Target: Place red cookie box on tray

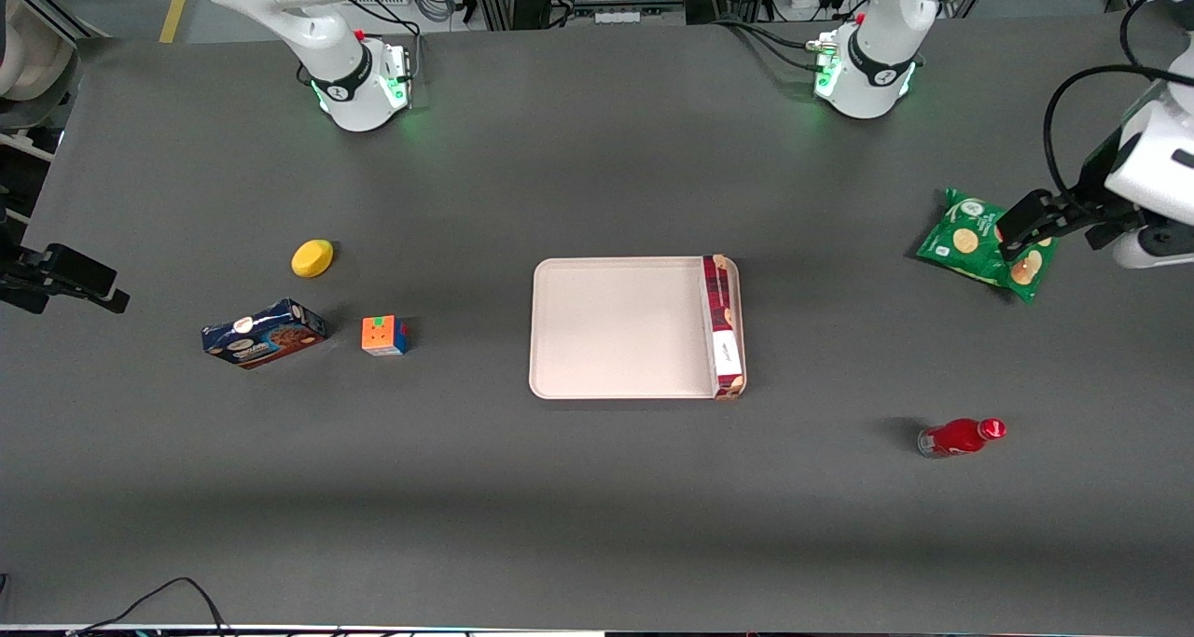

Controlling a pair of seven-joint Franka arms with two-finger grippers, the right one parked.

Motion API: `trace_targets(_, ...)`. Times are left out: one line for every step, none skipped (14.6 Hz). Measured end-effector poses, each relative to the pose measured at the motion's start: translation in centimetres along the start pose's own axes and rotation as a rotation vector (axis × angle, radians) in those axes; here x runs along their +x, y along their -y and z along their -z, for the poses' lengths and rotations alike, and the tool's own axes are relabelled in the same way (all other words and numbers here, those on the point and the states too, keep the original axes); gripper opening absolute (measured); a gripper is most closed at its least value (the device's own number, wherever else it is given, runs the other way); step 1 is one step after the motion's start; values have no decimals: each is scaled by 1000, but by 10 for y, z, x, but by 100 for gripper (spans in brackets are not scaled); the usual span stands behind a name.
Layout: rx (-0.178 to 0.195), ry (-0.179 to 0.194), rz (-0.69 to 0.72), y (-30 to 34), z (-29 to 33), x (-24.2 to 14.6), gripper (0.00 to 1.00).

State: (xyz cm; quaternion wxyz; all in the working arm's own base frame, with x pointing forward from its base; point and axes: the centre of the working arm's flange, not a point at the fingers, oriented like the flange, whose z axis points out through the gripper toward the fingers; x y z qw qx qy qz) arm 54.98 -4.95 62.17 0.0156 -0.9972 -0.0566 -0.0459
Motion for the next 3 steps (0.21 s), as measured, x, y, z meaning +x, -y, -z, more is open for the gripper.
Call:
trace_targets(0,5,-3,2,3,-2,100)
trace_targets(1,9,-5,4,6,-4,100)
trace_targets(1,14,-7,5,7,-5,100)
